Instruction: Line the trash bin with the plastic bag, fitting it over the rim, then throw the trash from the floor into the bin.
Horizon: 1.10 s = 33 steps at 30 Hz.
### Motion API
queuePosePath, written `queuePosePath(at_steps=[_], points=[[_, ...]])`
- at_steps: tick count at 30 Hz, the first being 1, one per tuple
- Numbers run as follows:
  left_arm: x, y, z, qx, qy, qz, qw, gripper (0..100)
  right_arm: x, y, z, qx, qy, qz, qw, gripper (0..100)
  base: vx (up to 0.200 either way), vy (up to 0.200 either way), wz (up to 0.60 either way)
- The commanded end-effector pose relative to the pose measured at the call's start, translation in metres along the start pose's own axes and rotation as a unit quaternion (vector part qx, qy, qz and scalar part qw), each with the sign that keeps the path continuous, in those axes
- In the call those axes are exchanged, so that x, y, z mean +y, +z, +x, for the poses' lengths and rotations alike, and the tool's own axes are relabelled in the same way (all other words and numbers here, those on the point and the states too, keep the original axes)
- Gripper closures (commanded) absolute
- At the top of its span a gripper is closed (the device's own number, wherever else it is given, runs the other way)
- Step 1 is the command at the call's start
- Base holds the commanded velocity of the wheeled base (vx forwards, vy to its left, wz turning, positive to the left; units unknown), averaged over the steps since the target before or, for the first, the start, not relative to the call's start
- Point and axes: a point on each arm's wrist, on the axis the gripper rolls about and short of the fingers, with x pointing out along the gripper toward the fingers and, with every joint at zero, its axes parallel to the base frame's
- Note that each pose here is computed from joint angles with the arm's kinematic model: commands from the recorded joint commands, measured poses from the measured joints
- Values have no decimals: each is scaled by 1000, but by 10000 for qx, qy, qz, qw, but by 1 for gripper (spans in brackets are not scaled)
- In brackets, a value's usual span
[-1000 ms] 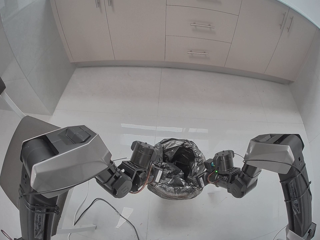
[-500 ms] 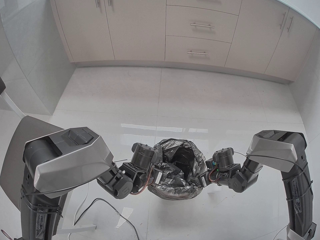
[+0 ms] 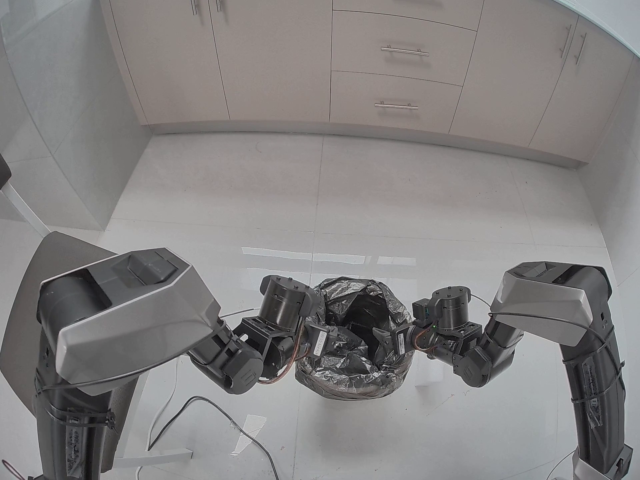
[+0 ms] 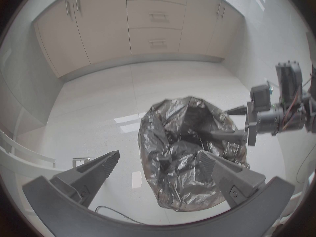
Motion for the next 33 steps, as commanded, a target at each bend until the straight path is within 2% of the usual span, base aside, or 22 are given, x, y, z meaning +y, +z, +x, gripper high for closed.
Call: queuePosePath(at_steps=[1, 5, 7, 9, 10, 13, 17, 19, 23, 27, 29, 33], points=[[1, 35, -30, -517, -70, -112, 9986, 0, 6, 14, -9, -174, 106, 272, 9994, 0, 0, 0, 0], [1, 48, -51, -721, -122, -138, 9972, 0, 8, 26, -19, -278, 165, 393, 9987, 0, 0, 0, 0], [6, 66, -74, -957, -144, -183, 9951, 0, 12, 39, -32, -395, 266, 393, 9981, 0, 0, 0, 0], [7, 69, -80, -1001, -147, -195, 9947, 0, 13, 42, -36, -409, 288, 386, 9980, 0, 0, 0, 0], [12, 79, -96, -1111, -148, -228, 9934, 0, 15, 50, -45, -484, 320, 374, 9976, 0, 0, 0, 0], [19, 87, -119, -1227, -143, -267, 9920, 0, 15, 59, -56, -592, 311, 379, 9970, 0, 0, 0, 0], [38, 101, -159, -1529, 14, -367, 9876, 0, -3, 79, -75, -886, 91, 478, 9949, 0, 0, 0, 0], [42, 103, -167, -1585, 57, -377, 9866, 0, -9, 82, -79, -927, 21, 505, 9944, 0, 0, 0, 0], [66, 112, -197, -1842, 368, -455, 9811, 0, -30, 92, -97, -1107, -248, 632, 9915, 0, 0, 0, 0], [81, 108, -206, -1873, 789, -514, 9778, 0, -43, 98, -104, -1262, -507, 705, 9882, 0, 0, 0, 0], [95, 104, -219, -1925, 1276, -600, 9711, 0, -50, 102, -113, -1419, -767, 722, 9843, 0, 0, 0, 0], [108, 95, -241, -1986, 1537, -572, 9663, 0, -56, 105, -116, -1525, -931, 725, 9812, 0, 0, 0, 0]])
